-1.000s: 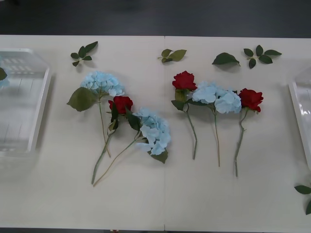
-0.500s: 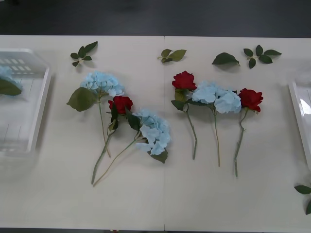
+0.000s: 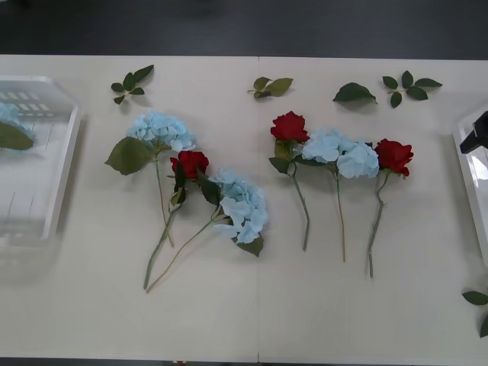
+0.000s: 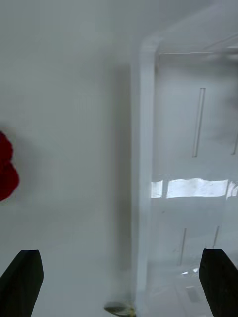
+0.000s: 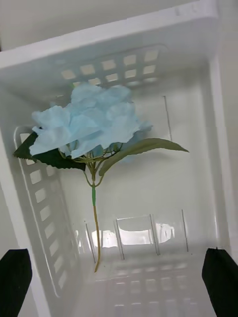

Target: Put the red flowers into the right box and the blue flowers into the left box

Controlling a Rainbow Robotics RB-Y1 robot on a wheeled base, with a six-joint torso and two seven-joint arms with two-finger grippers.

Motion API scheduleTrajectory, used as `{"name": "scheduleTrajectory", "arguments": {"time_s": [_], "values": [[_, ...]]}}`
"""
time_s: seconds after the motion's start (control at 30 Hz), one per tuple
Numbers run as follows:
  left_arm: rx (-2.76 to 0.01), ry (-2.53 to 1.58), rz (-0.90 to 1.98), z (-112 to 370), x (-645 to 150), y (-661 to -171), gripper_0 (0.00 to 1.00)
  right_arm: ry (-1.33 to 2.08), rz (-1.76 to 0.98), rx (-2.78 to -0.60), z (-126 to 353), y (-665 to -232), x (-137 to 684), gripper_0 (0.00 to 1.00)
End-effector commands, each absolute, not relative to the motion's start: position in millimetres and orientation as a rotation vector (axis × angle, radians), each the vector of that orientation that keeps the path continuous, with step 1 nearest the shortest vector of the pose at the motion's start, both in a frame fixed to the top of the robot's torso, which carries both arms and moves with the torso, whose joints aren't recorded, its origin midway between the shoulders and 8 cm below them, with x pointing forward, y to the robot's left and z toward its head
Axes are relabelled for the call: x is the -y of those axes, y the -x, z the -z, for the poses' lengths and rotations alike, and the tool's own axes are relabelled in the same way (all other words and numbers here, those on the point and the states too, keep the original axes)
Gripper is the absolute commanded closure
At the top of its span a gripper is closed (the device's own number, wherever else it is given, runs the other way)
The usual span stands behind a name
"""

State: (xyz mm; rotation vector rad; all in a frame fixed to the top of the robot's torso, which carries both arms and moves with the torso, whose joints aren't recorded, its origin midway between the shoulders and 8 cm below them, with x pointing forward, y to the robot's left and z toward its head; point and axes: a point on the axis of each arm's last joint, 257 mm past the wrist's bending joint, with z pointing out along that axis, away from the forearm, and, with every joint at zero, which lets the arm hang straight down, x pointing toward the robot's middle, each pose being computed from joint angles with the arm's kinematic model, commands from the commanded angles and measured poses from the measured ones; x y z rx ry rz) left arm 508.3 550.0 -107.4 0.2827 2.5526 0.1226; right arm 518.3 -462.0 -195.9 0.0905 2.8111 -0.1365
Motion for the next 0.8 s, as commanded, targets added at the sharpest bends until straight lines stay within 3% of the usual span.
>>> {"name": "scheduleTrajectory", "arguments": {"time_s": [0.03, 0.23, 0.8], "values": [[-2.525, -0.457, -0.113, 70, -519, -507, 0.00, -0.075, 0.084, -2.803, 180, -523, 424, 0.08], [-2.517, -0.589, 0.115, 94, -453, -509, 0.00, -0.122, 0.032, -2.813, 191, -526, 381, 0.08], [-2.572, -0.659, 0.356, 167, -307, -513, 0.00, -0.005, 0.067, -2.801, 261, -505, 338, 0.07]]}}
